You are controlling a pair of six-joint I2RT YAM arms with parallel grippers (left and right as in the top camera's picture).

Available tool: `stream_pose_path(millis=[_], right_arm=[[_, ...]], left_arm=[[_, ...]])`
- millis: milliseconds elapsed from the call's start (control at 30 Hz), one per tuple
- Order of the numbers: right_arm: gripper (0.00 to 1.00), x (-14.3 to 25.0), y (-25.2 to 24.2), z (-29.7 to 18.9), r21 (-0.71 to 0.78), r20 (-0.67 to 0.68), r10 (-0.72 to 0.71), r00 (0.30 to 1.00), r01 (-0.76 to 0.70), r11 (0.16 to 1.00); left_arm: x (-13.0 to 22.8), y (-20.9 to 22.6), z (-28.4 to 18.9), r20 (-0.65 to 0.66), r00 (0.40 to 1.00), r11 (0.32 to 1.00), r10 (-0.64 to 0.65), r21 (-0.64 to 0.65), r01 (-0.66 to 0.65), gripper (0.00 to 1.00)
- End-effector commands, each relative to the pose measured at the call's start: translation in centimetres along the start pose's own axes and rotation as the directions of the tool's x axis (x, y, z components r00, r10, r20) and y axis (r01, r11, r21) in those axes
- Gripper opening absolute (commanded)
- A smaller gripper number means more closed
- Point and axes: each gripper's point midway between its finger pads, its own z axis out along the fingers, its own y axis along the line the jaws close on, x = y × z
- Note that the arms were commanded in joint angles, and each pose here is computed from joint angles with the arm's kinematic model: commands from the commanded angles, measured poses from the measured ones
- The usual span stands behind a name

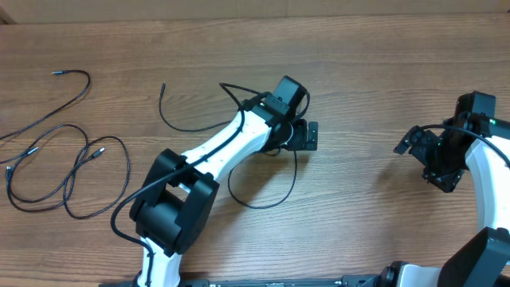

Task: Untangle cables
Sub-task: 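Reach the left gripper to the center black cable and grasp it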

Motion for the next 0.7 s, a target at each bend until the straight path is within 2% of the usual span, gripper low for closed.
stream_pose_path(millis=[0, 167, 367, 467, 533, 667], right_arm=[[1.00, 0.0, 0.1, 0.0, 0.000, 0.002, -0.003, 1.000, 0.003, 1.000], [1.00, 0.0, 0.1, 0.0, 0.000, 0.003, -0.003, 1.000, 0.003, 1.000], [1.00, 0.0, 0.1, 0.0, -0.001, 0.003, -0.003, 1.000, 0.003, 1.000], [1.00, 0.0, 0.1, 0.0, -0.001, 0.003, -0.003, 1.000, 0.003, 1.000], [1.00, 0.0, 0.1, 0.0, 0.000, 0.003, -0.003, 1.000, 0.003, 1.000], [1.00, 0.0, 0.2, 0.0, -0.003, 0.002, -0.003, 1.000, 0.003, 1.000]], left_arm=[[0.4, 1.3, 1.5, -0.005, 0.997, 0.996, -0.072, -0.054, 0.072, 1.00], [2.4, 1.2, 4.6, -0.127, 0.983, 0.991, -0.135, -0.008, 0.135, 1.00], [3.4, -3.0, 6.3, -0.245, 0.967, 0.959, -0.078, 0.247, 0.139, 0.98], [3.5, -5.2, 6.4, -0.274, 0.961, 0.920, -0.027, 0.369, 0.131, 0.94], [3.6, -5.9, 6.5, -0.285, 0.958, 0.904, -0.012, 0.407, 0.132, 0.90], [3.8, -6.2, 6.4, -0.294, 0.956, 0.895, -0.001, 0.425, 0.132, 0.74]])
